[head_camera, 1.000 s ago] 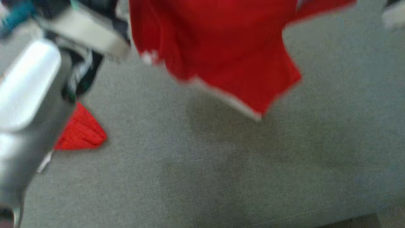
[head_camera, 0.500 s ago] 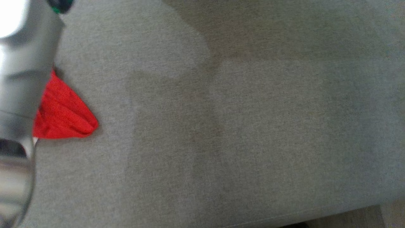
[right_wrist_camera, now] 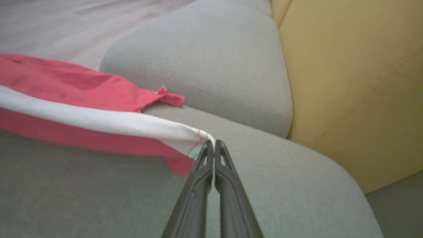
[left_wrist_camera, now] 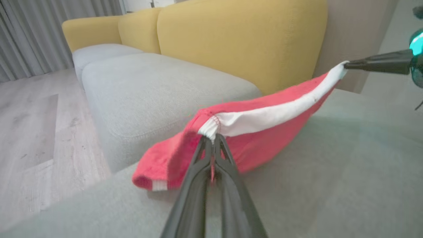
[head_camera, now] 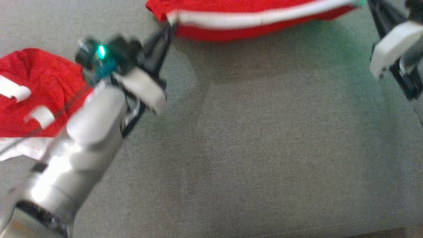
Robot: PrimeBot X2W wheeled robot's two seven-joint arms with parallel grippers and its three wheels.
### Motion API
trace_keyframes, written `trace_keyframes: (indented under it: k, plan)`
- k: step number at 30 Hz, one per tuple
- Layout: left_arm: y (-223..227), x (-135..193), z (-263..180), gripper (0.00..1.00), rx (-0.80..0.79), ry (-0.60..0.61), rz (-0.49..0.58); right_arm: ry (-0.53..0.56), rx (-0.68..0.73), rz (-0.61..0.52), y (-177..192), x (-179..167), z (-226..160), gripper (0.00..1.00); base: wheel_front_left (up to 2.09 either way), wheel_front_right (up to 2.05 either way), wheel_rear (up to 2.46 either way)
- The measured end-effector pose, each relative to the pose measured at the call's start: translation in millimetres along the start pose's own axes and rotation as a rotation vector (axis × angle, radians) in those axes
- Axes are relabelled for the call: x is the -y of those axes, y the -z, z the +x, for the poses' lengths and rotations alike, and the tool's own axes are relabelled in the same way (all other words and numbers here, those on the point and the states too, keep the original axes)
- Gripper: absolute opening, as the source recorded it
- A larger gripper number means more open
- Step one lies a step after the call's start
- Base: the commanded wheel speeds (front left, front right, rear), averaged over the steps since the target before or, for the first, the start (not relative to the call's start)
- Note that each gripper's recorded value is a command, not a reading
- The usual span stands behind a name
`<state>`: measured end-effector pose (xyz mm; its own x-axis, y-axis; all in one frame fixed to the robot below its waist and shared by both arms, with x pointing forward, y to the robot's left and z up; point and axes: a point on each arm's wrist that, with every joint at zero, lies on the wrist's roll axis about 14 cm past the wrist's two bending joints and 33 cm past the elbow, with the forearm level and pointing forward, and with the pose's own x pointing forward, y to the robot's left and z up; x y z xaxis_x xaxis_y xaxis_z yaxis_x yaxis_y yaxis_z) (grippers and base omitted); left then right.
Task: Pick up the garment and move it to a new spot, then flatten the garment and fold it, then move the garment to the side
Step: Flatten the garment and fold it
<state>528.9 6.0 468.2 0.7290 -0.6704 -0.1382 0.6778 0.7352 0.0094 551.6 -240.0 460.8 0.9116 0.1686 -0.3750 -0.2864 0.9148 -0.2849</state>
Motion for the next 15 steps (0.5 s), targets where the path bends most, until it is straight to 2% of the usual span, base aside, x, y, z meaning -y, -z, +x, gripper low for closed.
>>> trace_keyframes:
  k: [6, 15]
  plan:
    - [21, 24, -34, 0.00, -0.058, 0.038, -0.016, -0.059, -0.129, 0.010, 25, -4, -32, 0.00, 0.00, 0.00, 0.00]
    - [16, 64, -70, 0.00, -0.044, 0.084, -0.047, -0.129, -0.243, 0.053, 43, -11, -88, 0.00, 0.00, 0.00, 0.00]
